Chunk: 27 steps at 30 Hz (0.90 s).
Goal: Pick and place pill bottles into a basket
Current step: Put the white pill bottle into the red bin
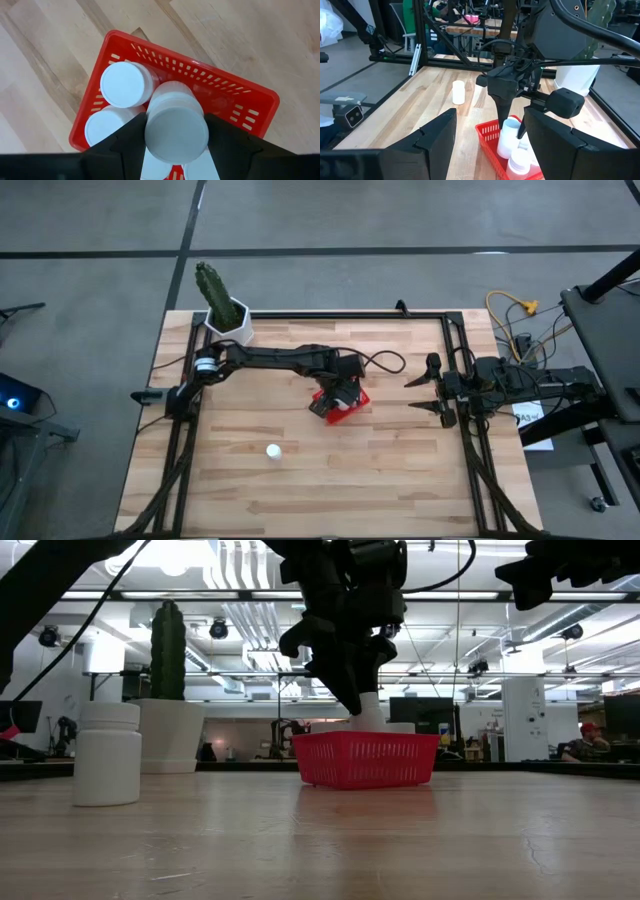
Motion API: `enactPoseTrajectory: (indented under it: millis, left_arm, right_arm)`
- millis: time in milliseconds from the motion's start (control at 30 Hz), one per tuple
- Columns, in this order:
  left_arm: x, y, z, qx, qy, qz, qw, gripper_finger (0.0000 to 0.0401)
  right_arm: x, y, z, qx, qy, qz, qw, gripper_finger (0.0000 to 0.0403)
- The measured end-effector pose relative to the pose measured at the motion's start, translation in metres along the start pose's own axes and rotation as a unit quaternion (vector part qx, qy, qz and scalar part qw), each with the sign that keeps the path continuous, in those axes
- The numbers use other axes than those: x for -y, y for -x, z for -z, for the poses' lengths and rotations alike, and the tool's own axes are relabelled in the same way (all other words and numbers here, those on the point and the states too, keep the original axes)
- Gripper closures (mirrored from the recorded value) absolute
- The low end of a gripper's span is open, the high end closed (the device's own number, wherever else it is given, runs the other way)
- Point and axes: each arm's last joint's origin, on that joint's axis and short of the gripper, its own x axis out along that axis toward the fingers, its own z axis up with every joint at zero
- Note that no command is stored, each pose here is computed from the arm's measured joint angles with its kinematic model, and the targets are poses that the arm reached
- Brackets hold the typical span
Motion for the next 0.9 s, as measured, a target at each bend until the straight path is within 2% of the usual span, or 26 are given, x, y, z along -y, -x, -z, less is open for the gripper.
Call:
enactPoseTrajectory:
  millis: [533, 900]
  left_arm:
    - [-0.002, 0.0, 0.002, -0.001, 0.014, -0.001, 1.0, 0.0225]
    - [0.002, -0.015, 0.009, -0.008, 0.017, 0.005, 1.0, 0.0225]
  right_arm:
    - [0.0, 0.0, 0.0, 0.0, -0.003, 0.0, 1.0, 0.0179]
    - [0.0, 0.0, 0.0, 0.0, -0.003, -0.001, 1.0, 0.0179]
